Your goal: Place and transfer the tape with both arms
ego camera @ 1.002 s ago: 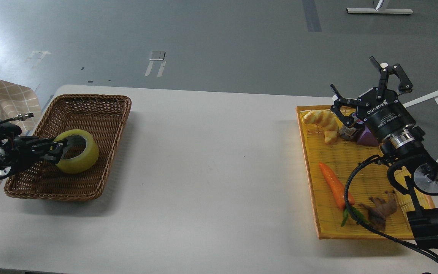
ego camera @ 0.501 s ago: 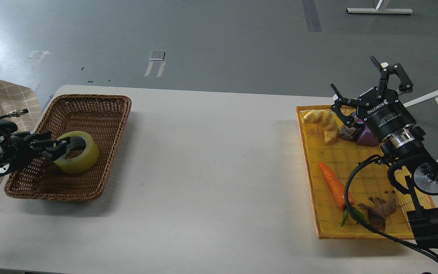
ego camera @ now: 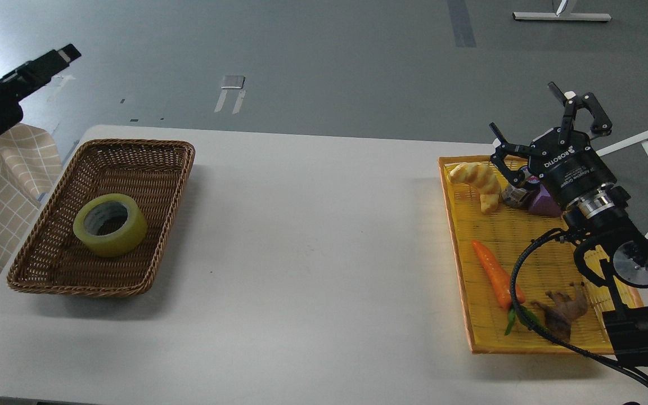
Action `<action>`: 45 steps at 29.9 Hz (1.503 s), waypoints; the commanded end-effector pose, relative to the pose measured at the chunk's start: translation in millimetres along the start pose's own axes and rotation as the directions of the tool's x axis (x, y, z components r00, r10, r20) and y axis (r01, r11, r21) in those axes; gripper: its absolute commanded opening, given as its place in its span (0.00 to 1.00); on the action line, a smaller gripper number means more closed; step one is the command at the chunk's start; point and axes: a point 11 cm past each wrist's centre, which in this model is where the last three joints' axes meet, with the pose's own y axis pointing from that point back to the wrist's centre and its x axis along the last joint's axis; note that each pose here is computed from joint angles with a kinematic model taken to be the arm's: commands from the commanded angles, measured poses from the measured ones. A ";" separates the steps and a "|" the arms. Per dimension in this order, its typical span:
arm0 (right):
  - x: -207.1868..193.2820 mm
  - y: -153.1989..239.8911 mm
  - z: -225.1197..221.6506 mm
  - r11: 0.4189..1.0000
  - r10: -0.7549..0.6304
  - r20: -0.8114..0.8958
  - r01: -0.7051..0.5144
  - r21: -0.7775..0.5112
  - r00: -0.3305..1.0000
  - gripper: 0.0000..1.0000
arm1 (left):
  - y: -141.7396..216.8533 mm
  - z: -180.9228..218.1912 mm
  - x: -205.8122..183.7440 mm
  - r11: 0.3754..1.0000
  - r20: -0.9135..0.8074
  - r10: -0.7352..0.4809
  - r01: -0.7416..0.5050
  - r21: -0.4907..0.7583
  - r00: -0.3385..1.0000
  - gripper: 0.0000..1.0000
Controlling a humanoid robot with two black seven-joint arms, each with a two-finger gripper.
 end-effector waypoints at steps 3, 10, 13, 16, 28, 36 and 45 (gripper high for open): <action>-2.2 -2.1 -2.2 1.000 -0.007 -0.003 0.007 0.004 1.000 1.00 | -31.8 60.1 4.3 0.976 -0.371 -0.084 0.001 -0.218 0.925 0.98; -15.6 -16.6 -17.3 0.999 -0.045 -0.030 0.045 0.017 0.999 1.00 | -64.8 106.4 -20.5 0.923 -0.571 -0.191 -0.051 -0.381 0.798 0.98; -26.5 -26.9 -25.6 0.997 -0.074 -0.048 0.075 0.023 0.996 1.00 | -78.7 126.8 -38.4 0.896 -0.608 -0.243 -0.064 -0.439 0.756 0.98; -28.5 -32.8 -32.6 0.997 -0.076 -0.058 0.078 0.028 0.995 1.00 | -85.4 147.3 -55.4 0.865 -0.629 -0.306 -0.067 -0.497 0.715 0.98; -33.3 -47.2 -54.1 0.996 -0.077 -0.105 0.080 0.025 0.992 1.00 | -92.7 162.5 -142.2 0.827 -0.786 -0.448 -0.137 -0.545 0.426 0.98; -35.1 -55.9 -51.3 0.997 -0.077 -0.120 0.077 -0.003 0.990 1.00 | -86.0 152.9 -160.4 0.811 -0.832 -0.478 -0.223 -0.541 0.281 0.98; -38.4 -63.5 -49.8 0.997 -0.078 -0.156 0.074 -0.030 0.985 1.00 | -85.1 143.8 -167.2 0.826 -0.840 -0.462 -0.207 -0.524 0.283 0.98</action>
